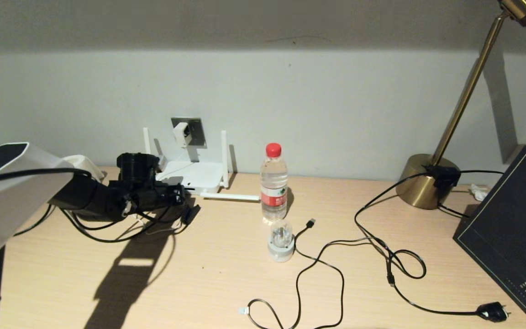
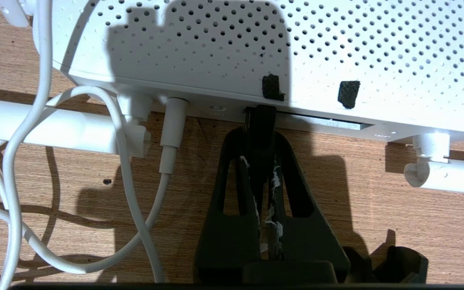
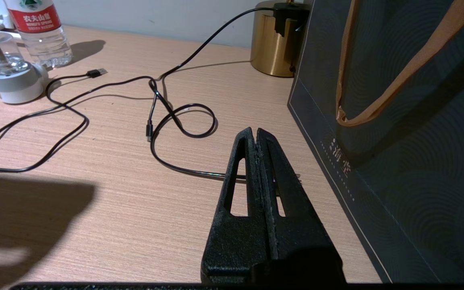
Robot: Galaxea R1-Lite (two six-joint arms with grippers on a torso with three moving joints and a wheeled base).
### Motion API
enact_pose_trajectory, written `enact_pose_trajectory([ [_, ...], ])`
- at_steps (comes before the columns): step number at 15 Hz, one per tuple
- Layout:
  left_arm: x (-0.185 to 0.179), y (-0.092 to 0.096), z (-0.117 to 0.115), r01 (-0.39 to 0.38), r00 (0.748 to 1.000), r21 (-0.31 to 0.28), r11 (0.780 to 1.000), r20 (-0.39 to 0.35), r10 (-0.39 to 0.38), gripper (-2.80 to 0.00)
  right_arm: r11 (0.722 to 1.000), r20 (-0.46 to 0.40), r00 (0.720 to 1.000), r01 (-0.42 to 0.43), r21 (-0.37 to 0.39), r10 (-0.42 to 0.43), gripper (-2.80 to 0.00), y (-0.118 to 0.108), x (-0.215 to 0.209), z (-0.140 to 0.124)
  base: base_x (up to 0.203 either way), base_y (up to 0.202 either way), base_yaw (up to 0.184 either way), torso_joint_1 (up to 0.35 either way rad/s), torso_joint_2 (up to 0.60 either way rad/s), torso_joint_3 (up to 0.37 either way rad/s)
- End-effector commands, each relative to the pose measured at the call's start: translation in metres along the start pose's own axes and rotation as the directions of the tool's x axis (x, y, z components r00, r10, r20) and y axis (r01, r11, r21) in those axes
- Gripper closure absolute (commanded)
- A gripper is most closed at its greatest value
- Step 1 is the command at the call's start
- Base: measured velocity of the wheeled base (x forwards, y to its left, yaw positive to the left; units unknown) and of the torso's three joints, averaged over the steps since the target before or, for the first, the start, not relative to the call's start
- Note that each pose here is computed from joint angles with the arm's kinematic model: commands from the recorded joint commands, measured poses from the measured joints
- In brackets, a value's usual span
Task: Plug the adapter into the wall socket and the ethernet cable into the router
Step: Plug cable into router interface
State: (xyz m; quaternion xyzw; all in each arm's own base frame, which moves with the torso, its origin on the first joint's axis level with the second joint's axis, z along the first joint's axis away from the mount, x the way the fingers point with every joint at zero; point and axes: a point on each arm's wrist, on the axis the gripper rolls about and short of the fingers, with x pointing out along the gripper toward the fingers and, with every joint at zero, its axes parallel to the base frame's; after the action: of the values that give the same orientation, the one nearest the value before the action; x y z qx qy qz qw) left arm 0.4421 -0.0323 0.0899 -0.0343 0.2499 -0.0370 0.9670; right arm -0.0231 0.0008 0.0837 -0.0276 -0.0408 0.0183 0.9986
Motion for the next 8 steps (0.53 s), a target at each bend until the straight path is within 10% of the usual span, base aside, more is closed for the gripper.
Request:
enact_pose_trajectory([
  [1, -0.001, 0.000, -0.007, -0.002, 1.000, 0.028, 1.000, -0.029, 0.002, 0.00, 1.000, -0.036, 0.999, -0.003, 0.002, 0.003, 0.00, 0.000, 0.002, -0.010, 0.000, 0.000, 0.000, 0.000, 0.00, 0.000],
  [2, -0.002, 0.001, -0.009, -0.006, 1.000, 0.048, 0.999, -0.026, 0.008, -2.80, 1.000, -0.036, 0.999, -0.003, 0.000, 0.003, 0.00, 0.000, 0.002, -0.010, 0.000, 0.000, 0.000, 0.000, 0.00, 0.000],
  [8, -0.018, -0.001, 0.001, 0.000, 1.000, -0.004, 1.000, 0.001, 0.000, -2.80, 1.000, -0.035, 0.999, -0.003, 0.000, 0.003, 0.00, 0.000, 0.002, -0.010, 0.000, 0.000, 0.000, 0.000, 0.00, 0.000],
])
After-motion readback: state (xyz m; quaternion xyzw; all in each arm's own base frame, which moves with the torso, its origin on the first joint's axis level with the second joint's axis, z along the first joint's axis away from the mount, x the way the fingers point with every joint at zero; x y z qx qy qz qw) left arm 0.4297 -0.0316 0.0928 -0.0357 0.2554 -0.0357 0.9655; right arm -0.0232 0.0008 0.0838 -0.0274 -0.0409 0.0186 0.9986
